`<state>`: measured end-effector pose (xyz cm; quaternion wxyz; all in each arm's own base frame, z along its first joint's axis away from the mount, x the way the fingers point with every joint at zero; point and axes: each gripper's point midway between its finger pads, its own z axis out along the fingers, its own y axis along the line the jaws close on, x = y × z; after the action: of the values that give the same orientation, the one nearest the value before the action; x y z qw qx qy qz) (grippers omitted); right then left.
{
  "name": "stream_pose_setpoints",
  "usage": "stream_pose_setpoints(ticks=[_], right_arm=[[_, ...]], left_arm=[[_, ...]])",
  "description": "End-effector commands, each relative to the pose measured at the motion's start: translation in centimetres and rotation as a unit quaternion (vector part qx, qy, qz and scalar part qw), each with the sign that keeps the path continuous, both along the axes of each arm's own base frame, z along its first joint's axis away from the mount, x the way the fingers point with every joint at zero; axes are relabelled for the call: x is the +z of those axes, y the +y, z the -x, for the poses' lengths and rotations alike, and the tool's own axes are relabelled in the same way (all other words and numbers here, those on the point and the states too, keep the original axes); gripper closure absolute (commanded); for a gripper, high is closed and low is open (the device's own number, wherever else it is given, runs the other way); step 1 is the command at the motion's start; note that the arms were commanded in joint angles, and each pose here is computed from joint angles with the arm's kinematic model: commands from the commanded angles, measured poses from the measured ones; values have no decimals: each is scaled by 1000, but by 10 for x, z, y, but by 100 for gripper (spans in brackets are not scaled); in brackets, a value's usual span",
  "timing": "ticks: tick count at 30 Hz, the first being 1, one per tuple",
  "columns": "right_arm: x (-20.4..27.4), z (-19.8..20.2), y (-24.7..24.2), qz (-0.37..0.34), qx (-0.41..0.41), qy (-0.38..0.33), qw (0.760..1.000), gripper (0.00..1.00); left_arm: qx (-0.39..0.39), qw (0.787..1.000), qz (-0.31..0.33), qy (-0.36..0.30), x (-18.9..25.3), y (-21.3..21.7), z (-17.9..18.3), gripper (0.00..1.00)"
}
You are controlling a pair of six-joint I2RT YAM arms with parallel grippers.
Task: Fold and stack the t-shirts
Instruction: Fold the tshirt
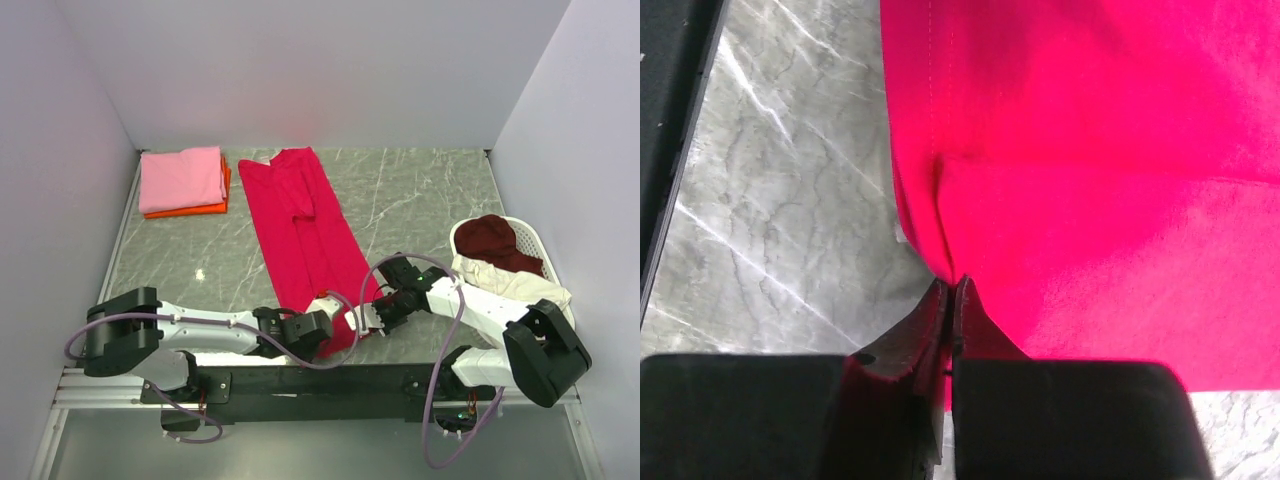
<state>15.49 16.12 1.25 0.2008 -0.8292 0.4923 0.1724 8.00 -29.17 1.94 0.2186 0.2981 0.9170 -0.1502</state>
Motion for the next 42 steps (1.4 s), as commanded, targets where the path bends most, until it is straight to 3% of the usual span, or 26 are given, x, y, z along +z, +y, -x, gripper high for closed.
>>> stream_pose_setpoints(ticks=[1, 6, 13, 25, 34, 42], right_arm=[[7, -6, 2, -6, -13, -19, 1000, 100], [49, -39, 23, -46, -79, -40, 995, 100], [95, -111, 50, -75, -150, -60, 984, 100], [115, -254, 96, -96, -281, -70, 952, 100], [96, -313, 114, -91, -325, -82, 938, 100], [99, -346, 121, -101, -361, -104, 921, 100]], left_arm=[[3, 999, 21, 42, -1, 5, 10, 76], [24, 997, 66, 29, 27, 4, -19, 78], [100, 984, 146, -35, 95, 31, -123, 78], [196, 967, 159, -35, 99, 82, -262, 80], [227, 960, 159, -29, 98, 108, -318, 81], [241, 958, 156, -15, 85, 121, -346, 82]])
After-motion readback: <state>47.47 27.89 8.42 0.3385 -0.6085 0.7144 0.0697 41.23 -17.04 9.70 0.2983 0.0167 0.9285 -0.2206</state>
